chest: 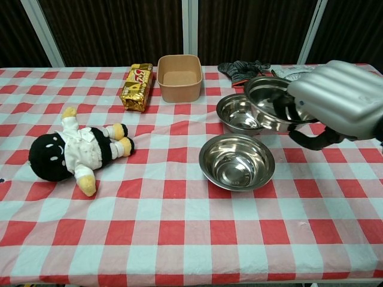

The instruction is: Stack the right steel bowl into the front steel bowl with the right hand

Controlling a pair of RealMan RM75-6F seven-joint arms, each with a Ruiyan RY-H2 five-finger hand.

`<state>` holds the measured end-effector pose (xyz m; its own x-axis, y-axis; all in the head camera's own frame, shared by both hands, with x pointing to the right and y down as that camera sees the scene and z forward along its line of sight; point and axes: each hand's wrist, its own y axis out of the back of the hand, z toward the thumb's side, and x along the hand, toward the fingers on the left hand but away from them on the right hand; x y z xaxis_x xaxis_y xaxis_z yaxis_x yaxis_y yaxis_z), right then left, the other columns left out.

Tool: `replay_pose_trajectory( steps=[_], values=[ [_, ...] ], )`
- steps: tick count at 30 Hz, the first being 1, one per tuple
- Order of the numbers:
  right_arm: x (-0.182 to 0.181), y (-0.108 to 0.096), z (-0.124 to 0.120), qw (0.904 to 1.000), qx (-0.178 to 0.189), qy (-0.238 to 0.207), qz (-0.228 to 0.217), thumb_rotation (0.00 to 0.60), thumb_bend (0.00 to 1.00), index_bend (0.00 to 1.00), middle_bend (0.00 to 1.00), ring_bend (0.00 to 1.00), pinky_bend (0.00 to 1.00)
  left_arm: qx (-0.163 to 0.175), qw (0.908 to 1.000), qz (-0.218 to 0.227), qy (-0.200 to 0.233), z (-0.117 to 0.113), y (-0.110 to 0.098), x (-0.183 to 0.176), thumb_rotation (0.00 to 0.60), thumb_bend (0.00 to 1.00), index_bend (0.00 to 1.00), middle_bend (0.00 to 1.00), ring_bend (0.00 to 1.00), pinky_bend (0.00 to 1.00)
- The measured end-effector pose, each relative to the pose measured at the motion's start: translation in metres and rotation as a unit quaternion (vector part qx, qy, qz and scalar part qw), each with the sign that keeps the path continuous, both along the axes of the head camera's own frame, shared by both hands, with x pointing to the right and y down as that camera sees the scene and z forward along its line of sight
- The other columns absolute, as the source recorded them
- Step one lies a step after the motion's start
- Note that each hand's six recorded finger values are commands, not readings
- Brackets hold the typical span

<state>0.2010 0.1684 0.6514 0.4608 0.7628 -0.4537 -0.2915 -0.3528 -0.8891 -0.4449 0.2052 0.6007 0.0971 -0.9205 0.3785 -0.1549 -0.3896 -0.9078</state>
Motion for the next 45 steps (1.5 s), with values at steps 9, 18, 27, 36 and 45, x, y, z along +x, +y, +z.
replay_pose_trajectory(
  steps=[9, 18, 27, 36, 45],
  values=[
    [-0.037, 0.012, 0.011, 0.9988, -0.025, -0.003, -0.041, 0.600, 0.40, 0.67, 0.62, 0.81, 0.77, -0.005, 1.0000, -0.002, -0.001, 0.001, 0.002, -0.004, 0.600, 0.05, 0.13, 0.17, 0.09, 0.22],
    [-0.041, 0.024, 0.022, 0.9968, -0.052, 0.012, -0.060, 0.600, 0.26, 0.64, 0.57, 0.81, 0.77, -0.005, 1.0000, -0.002, 0.000, 0.002, 0.002, -0.005, 0.600, 0.05, 0.13, 0.17, 0.09, 0.22],
    [-0.037, 0.024, 0.018, 0.9940, -0.079, 0.008, -0.076, 0.600, 0.00, 0.35, 0.33, 0.79, 0.77, -0.004, 1.0000, -0.003, 0.000, 0.002, 0.001, -0.007, 0.600, 0.05, 0.13, 0.17, 0.09, 0.22],
    [-0.019, 0.013, 0.002, 0.9965, -0.061, 0.011, -0.056, 0.600, 0.00, 0.34, 0.32, 0.79, 0.77, -0.002, 1.0000, -0.001, 0.003, 0.002, 0.000, -0.005, 0.600, 0.05, 0.13, 0.17, 0.09, 0.22],
    [0.005, -0.021, 0.005, 0.9991, -0.031, 0.026, -0.009, 0.600, 0.02, 0.34, 0.31, 0.79, 0.77, -0.005, 1.0000, 0.003, 0.003, 0.003, 0.000, -0.001, 0.600, 0.05, 0.13, 0.17, 0.09, 0.22]
  ],
)
